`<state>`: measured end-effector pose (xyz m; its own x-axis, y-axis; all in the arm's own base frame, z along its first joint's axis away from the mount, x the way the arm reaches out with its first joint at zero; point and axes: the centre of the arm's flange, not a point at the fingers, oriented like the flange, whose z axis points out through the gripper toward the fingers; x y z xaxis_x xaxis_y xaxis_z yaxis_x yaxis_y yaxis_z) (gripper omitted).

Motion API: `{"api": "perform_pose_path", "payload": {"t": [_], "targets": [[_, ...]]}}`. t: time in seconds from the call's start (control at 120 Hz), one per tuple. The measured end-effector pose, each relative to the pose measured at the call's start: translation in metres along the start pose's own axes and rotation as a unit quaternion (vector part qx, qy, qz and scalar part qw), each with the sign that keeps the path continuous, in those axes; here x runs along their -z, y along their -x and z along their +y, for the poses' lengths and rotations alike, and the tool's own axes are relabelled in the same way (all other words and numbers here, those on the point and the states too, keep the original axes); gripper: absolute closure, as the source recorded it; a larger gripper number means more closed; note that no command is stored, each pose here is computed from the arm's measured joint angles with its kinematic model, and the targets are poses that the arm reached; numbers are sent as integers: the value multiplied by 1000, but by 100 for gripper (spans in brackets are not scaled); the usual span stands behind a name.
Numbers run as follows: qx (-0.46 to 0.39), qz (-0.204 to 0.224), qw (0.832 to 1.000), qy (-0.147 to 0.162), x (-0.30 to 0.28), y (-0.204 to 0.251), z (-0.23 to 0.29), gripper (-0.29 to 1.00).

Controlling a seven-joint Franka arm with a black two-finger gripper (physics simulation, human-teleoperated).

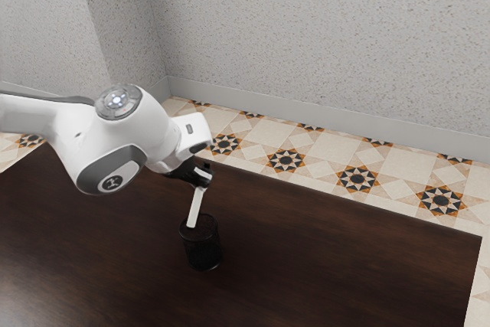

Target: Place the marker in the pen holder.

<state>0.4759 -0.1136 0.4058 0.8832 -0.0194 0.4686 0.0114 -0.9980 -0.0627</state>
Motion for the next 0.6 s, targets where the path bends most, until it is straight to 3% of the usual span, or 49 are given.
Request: {"api": "perform_pose_path", "payload": {"t": [0.217, 0.367, 0.475, 0.6], "targets": [[5, 2, 1000, 1, 1, -1, 0, 35], [22, -1, 1000, -7, -1, -4, -14, 17], [65, 18, 997, -23, 41, -72, -37, 10], [110, -12, 993, -36, 101, -142, -64, 6]]}}
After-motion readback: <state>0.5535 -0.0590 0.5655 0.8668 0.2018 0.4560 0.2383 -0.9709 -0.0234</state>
